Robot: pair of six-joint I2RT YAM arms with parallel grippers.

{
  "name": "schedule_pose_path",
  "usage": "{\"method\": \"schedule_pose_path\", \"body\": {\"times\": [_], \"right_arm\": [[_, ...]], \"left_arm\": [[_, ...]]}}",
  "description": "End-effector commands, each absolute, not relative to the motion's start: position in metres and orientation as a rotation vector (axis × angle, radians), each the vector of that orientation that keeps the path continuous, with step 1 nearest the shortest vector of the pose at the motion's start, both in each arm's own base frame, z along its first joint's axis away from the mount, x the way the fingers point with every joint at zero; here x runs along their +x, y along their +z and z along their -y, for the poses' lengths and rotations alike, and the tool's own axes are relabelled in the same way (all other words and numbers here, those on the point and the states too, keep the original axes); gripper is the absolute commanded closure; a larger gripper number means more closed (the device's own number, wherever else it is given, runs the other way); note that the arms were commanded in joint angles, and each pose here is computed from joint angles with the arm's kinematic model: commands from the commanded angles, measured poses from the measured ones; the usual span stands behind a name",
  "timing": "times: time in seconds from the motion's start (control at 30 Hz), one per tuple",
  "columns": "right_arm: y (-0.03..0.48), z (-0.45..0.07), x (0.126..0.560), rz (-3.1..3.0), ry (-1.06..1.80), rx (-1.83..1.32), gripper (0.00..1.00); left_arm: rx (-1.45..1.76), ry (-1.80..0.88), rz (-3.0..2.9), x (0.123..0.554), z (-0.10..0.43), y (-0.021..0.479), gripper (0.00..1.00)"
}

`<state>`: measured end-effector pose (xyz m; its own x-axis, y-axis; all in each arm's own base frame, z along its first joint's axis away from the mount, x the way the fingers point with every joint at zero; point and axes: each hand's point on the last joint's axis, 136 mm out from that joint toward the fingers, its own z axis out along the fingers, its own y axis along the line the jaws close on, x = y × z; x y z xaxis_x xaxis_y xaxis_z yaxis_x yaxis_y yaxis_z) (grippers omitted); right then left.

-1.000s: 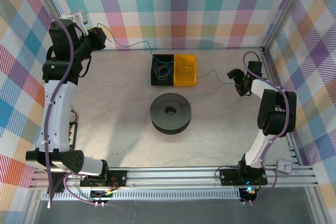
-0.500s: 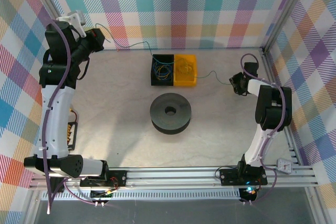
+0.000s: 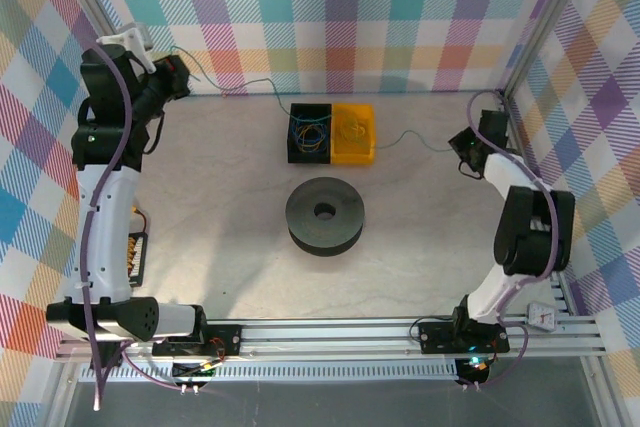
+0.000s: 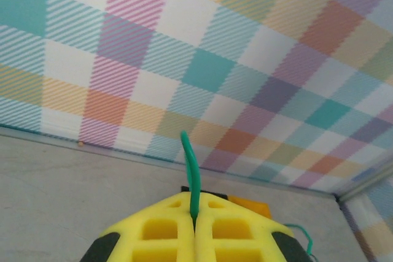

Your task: Wrap the cables

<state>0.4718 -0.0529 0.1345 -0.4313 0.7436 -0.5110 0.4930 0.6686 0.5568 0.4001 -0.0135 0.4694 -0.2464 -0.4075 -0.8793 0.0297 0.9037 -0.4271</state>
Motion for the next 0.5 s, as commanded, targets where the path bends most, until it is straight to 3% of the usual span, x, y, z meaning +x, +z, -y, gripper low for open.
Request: {"method": "schedule_pose_path", "body": {"times": [0.0,0.13,0.47], "right_arm": [[0.145,0.083,0.452,-2.116,0.312,0.866,1.0],[0.146,0.111,0.437,-2.088,0.303,0.898,1.0],[0.139,0.155,0.42,-2.046,0.249,0.996,1.0]], "left_arm": [[-0.477,-0.412,-1.702,0.4,-0.038,0.471,1.0],[-0.651,-0.362,-1.62,0.385,-0.095,0.473,1.0],[-0.837,-0.301,-1.478,0.348,-0.172,0.489,1.0]]}}
